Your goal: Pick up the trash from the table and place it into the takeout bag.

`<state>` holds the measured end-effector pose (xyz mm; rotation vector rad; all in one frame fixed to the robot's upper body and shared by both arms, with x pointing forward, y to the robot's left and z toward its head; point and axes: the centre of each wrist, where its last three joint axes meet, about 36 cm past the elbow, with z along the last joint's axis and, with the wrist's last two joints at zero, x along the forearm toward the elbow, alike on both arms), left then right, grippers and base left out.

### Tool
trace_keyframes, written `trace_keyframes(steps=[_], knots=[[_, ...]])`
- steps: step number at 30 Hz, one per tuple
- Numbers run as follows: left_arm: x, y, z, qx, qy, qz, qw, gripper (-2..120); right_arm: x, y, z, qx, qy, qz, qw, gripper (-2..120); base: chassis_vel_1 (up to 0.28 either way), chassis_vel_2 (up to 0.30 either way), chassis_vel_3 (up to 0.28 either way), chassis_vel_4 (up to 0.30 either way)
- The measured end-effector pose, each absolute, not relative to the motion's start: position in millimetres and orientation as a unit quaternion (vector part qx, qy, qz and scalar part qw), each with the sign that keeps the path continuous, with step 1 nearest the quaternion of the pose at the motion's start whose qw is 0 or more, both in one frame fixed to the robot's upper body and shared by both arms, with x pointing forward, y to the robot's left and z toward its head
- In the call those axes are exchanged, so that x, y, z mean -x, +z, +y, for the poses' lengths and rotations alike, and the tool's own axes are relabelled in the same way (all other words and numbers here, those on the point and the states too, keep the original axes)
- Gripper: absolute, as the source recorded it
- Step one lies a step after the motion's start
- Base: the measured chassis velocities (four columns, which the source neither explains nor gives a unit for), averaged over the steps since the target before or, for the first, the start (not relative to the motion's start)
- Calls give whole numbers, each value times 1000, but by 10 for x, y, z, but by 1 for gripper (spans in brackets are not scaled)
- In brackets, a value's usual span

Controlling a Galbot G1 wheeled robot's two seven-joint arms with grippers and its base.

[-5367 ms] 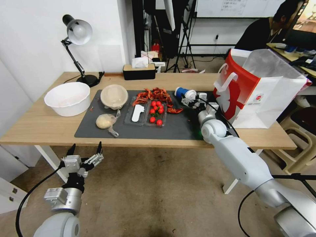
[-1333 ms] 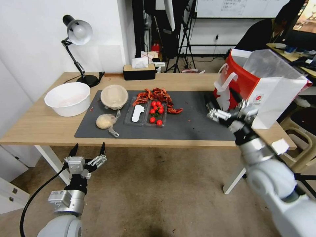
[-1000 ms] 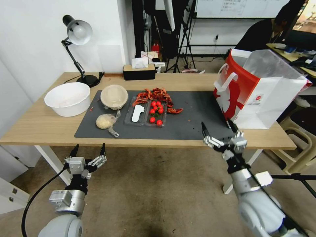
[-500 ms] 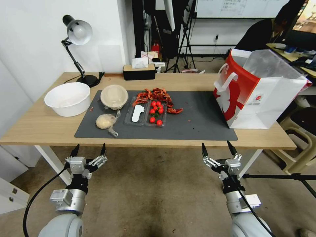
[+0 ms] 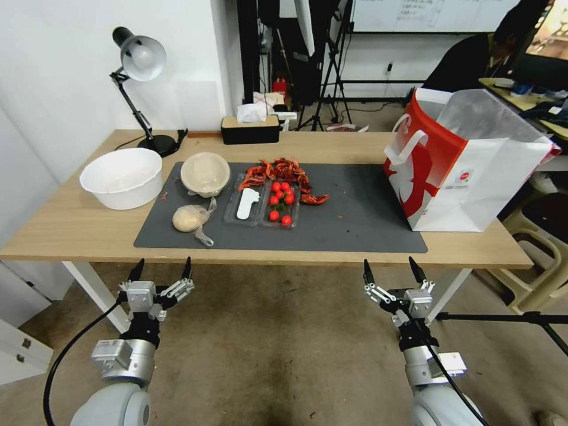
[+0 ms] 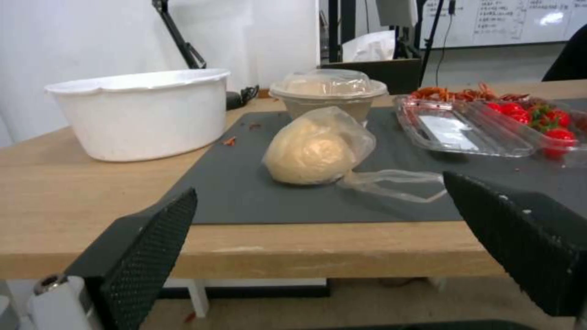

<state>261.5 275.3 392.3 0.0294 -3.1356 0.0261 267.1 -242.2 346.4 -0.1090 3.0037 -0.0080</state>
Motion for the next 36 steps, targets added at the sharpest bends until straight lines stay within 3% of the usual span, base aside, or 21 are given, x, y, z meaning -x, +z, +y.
trace_keyframes(steps=[10,19,27,36], knots=[[-2893,3956,2750,14,23,-999,-26,100,-2673,3463,-2397,35,-1,997,69,100,0,0,0,0],[-3448,3946,2895,74,46,-995,-43,100,-2679,3494,-2370,32,-2,997,74,100,0,0,0,0],[-3864,3967,3074,102,35,-993,-39,100,-2686,3510,-2345,29,-3,997,73,100,0,0,0,0],[-4210,3871,3298,109,37,-993,1,100,-2737,3524,-2343,25,-5,997,72,100,0,0,0,0]])
